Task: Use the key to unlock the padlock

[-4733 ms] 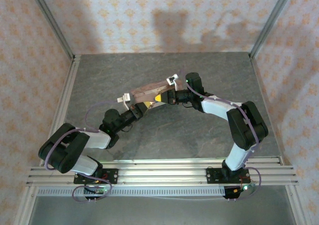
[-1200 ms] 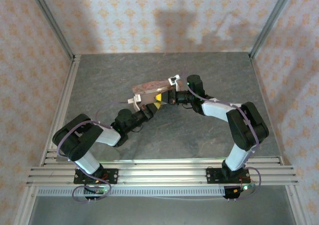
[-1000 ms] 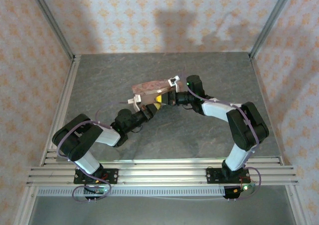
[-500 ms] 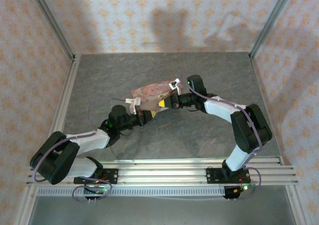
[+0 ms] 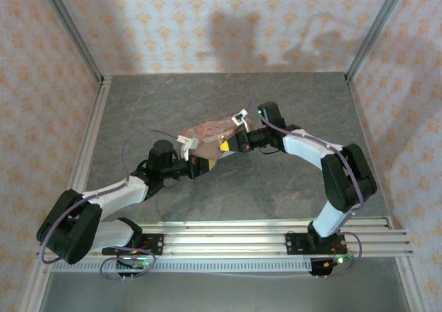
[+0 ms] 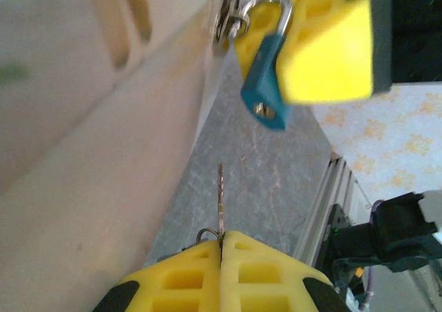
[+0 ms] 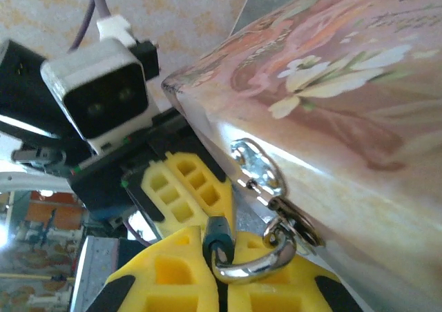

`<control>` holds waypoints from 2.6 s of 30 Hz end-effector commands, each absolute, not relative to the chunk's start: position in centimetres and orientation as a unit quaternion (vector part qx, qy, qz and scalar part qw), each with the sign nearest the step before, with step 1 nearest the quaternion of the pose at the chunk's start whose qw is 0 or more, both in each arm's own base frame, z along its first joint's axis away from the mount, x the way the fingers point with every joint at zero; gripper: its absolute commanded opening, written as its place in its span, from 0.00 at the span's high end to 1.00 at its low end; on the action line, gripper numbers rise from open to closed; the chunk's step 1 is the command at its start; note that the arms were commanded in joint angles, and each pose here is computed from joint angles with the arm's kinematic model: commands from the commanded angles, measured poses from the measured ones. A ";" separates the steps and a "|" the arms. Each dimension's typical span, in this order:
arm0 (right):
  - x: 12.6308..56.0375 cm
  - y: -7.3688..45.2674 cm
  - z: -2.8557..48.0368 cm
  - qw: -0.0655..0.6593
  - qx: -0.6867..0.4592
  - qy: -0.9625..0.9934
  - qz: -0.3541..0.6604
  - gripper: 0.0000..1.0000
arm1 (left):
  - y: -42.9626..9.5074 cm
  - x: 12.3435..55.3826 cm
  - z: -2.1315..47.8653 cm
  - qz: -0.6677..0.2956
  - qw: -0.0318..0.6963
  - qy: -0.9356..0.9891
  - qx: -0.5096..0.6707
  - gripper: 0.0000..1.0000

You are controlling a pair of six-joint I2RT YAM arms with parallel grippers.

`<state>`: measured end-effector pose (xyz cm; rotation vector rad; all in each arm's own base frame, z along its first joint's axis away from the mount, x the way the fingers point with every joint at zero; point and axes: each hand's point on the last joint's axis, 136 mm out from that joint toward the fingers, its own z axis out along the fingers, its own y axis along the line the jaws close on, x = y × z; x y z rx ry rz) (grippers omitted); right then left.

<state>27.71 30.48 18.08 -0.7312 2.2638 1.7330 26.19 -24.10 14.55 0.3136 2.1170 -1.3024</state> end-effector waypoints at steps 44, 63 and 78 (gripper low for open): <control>26.2 30.5 19.9 0.075 -0.305 0.734 0.602 1.00 | -24.5 28.2 13.9 -0.497 0.289 0.815 0.071 1.00; 24.7 30.0 20.9 0.053 -0.331 0.712 0.617 1.00 | -25.3 26.2 13.8 -0.517 0.246 0.809 0.133 1.00; 24.1 29.8 21.0 0.040 -0.339 0.703 0.624 1.00 | -26.1 26.5 15.4 -0.538 0.247 0.792 0.152 1.00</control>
